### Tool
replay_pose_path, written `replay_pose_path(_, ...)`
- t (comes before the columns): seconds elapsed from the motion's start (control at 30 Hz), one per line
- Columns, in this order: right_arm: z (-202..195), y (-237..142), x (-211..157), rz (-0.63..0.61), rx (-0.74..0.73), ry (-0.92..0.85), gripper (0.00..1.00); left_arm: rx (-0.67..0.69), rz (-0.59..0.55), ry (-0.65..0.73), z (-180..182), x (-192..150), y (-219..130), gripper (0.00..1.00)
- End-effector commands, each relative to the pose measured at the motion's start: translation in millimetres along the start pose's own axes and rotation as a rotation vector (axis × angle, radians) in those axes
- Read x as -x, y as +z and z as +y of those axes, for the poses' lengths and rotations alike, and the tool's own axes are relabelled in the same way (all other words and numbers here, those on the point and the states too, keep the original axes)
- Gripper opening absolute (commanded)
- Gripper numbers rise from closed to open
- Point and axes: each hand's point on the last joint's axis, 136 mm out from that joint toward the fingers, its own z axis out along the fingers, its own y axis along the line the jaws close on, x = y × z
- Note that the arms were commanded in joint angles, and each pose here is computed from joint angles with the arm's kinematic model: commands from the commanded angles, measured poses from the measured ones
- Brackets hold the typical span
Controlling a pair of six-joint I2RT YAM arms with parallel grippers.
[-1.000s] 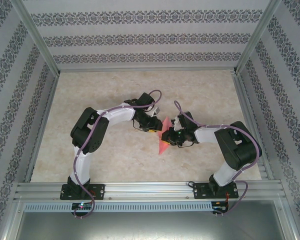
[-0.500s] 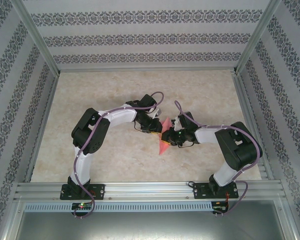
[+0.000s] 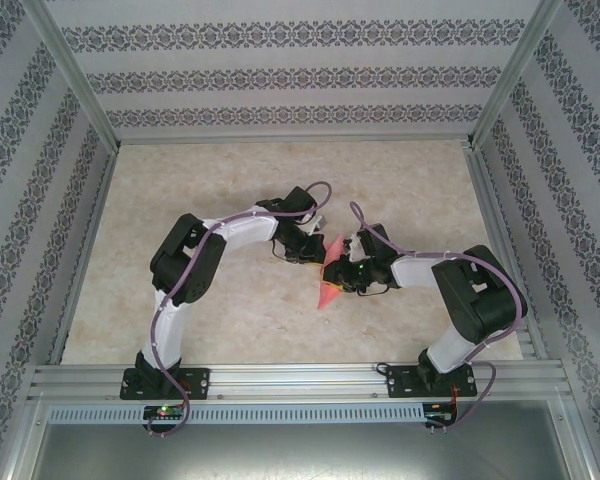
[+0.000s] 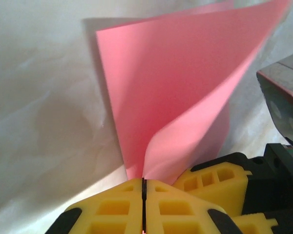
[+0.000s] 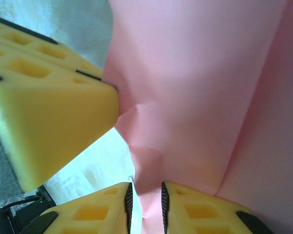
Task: Fold a paper plane with a square sheet of paper (pick it up from the middle)
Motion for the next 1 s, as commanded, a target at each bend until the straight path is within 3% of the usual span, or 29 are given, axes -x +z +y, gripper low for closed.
replay_pose_path(0.0, -9.0, -2.7, -8.0, 0.018, -0.027, -0.010, 0.24, -0.021, 0.018, 0.034, -7.1, 1.6, 5.9, 0.09)
replay_pose_path(0.63, -7.2, -7.7, -8.4, 0.016, -0.034, -0.039, 0.18, 0.010, 0.073, 0.052, 7.0, -1.9, 26.9, 0.10)
replay_pose_path(0.97, 3.4, -19.9, 1.1, -0.043, -0.011, -0.042, 0.17, 0.164, 0.137, 0.106, 32.2, -15.2, 42.7, 0.10)
